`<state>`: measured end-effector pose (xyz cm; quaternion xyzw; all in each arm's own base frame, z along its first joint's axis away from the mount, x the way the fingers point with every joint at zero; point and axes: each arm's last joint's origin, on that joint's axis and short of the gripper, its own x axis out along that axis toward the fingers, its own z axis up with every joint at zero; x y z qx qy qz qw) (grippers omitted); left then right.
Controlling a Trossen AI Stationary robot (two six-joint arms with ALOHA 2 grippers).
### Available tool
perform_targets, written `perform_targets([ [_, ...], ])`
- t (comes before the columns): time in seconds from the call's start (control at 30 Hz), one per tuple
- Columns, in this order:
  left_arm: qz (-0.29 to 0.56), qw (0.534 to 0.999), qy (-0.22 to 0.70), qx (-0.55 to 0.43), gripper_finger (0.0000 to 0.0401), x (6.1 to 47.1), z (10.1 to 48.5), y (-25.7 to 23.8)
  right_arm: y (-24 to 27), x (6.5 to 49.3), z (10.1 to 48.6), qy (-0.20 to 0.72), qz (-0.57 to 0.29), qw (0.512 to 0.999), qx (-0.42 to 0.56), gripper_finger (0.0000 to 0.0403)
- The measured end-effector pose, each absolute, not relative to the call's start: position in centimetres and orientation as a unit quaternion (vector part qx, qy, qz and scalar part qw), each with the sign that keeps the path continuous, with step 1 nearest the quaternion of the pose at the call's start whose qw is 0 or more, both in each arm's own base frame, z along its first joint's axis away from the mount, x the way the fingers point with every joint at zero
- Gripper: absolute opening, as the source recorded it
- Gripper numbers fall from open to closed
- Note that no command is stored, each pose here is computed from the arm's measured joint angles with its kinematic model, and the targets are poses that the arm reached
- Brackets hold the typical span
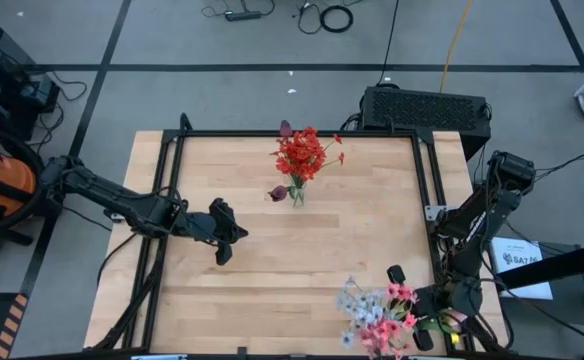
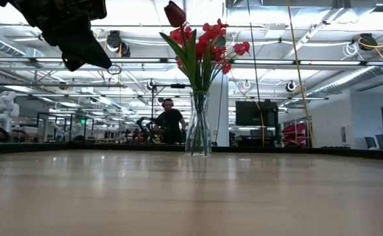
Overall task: Sort flowers into vase by color
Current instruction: Put the white flower in the purple vase
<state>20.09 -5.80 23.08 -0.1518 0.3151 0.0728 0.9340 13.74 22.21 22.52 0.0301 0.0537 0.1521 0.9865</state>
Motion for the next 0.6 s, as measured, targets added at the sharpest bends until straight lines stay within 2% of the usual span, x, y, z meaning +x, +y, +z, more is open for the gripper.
perform_targets([
  [0.6,0.085,0.935,0.31,-0.146,0.0022,20.1,23.1,-5.7,22.0,13.6,21.4,0.101,0.151,0.983,0.027,0.0],
])
